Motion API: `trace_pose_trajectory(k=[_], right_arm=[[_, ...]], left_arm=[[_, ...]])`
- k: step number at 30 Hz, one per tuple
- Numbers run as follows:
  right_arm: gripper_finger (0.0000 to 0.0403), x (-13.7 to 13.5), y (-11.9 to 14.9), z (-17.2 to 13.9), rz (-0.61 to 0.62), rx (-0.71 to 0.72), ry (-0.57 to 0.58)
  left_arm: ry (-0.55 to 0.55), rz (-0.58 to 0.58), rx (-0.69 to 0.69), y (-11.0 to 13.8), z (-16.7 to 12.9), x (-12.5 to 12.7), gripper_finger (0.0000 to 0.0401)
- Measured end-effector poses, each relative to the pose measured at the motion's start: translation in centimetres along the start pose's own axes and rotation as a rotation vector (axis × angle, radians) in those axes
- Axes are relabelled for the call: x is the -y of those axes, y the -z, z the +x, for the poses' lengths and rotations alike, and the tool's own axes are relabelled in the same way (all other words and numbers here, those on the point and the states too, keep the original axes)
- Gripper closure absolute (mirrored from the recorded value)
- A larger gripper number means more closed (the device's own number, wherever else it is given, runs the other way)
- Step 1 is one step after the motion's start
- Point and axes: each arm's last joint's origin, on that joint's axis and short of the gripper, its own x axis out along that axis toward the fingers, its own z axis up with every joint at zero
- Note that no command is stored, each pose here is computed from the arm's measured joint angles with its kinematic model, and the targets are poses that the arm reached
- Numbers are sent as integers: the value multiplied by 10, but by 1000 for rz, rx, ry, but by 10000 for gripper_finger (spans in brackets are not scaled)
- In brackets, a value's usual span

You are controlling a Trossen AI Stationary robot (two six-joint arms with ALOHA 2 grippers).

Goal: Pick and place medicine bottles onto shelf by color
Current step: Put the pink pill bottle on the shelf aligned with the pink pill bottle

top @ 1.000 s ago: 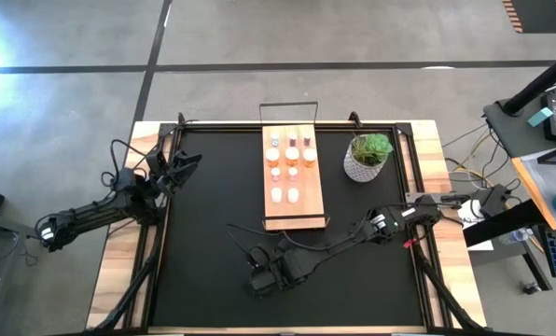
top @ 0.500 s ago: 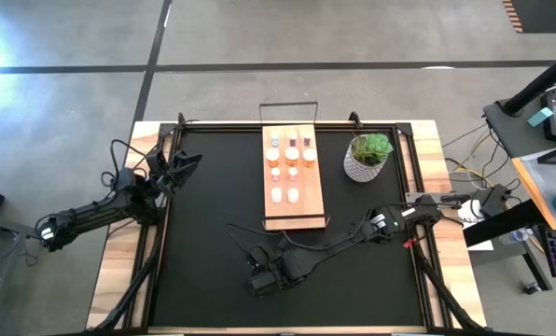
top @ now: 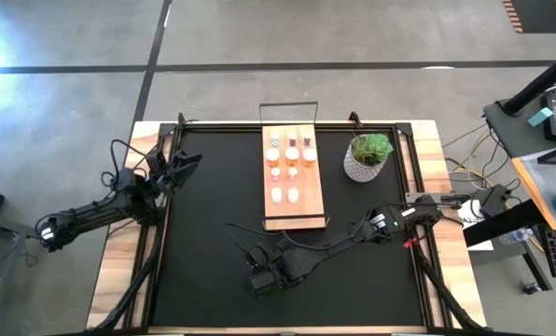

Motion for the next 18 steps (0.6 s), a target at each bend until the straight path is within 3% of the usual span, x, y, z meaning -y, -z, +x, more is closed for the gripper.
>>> trace_pose_trajectory(k=[11,18], right_arm=[[325,-1,-2,-3,7,4,-9],[325,-8,-18,-33,-38,50,-88]], left_arm=[[0,0,0,0,0,0,177],[0,0,0,0,0,0,177]])
